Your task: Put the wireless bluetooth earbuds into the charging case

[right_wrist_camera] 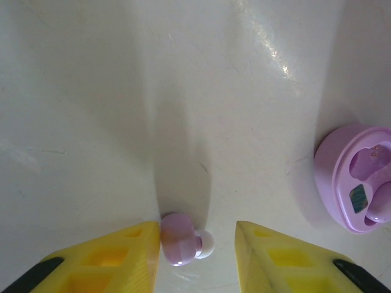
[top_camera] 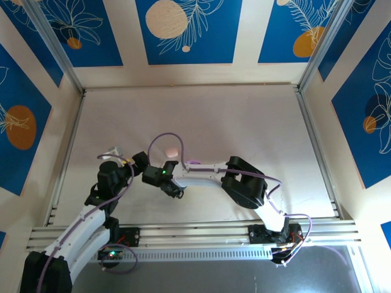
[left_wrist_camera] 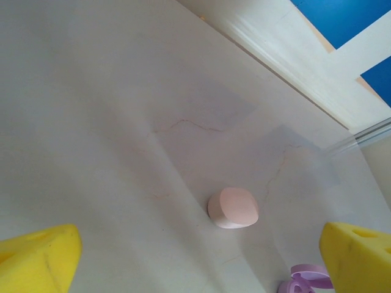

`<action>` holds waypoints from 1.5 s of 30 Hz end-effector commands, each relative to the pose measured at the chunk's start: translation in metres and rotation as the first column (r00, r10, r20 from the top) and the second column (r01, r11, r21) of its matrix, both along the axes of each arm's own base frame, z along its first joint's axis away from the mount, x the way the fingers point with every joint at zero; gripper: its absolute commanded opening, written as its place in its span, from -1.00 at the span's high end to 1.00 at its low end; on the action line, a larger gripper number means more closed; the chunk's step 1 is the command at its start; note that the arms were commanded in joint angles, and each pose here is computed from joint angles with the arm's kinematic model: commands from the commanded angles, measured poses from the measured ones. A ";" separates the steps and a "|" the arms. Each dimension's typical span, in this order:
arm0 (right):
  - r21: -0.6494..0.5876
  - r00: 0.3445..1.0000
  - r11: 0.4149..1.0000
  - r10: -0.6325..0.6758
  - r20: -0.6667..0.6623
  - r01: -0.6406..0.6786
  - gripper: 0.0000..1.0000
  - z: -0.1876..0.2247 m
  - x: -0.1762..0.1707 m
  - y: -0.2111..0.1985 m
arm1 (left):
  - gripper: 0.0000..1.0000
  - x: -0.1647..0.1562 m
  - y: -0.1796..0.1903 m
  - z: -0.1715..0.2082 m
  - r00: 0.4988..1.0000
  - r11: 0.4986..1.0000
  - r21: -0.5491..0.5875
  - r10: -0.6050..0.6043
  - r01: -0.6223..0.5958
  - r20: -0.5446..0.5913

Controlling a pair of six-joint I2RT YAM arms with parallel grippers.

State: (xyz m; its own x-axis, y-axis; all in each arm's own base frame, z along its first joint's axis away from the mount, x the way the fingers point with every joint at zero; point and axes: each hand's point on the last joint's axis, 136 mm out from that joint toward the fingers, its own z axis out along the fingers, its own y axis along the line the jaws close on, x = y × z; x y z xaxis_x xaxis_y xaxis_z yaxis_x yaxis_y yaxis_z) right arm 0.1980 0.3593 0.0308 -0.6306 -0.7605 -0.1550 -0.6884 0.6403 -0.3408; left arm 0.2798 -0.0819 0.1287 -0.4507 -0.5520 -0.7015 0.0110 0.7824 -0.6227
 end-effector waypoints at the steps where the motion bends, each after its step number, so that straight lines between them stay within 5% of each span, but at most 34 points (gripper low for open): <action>1: -0.041 1.000 0.999 -0.022 0.019 0.023 0.26 0.000 0.006 -0.004 | -0.99 0.001 -0.006 0.011 0.999 0.999 -0.034 -0.032 0.034 0.041; 45: -0.056 0.995 0.996 -0.080 -0.065 0.076 0.46 -0.014 -0.003 0.001 | -0.99 0.003 -0.008 0.012 0.998 0.998 -0.047 -0.044 0.046 0.043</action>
State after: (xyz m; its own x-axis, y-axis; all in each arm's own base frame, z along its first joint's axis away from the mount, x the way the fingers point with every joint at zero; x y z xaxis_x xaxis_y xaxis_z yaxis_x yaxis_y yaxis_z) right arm 0.2000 0.3608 0.0212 -0.6929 -0.7134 -0.1051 -0.6488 0.6804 -0.3409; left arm 0.2817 -0.0816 0.1283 -0.4524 -0.5605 -0.6937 0.0111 0.7742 -0.6329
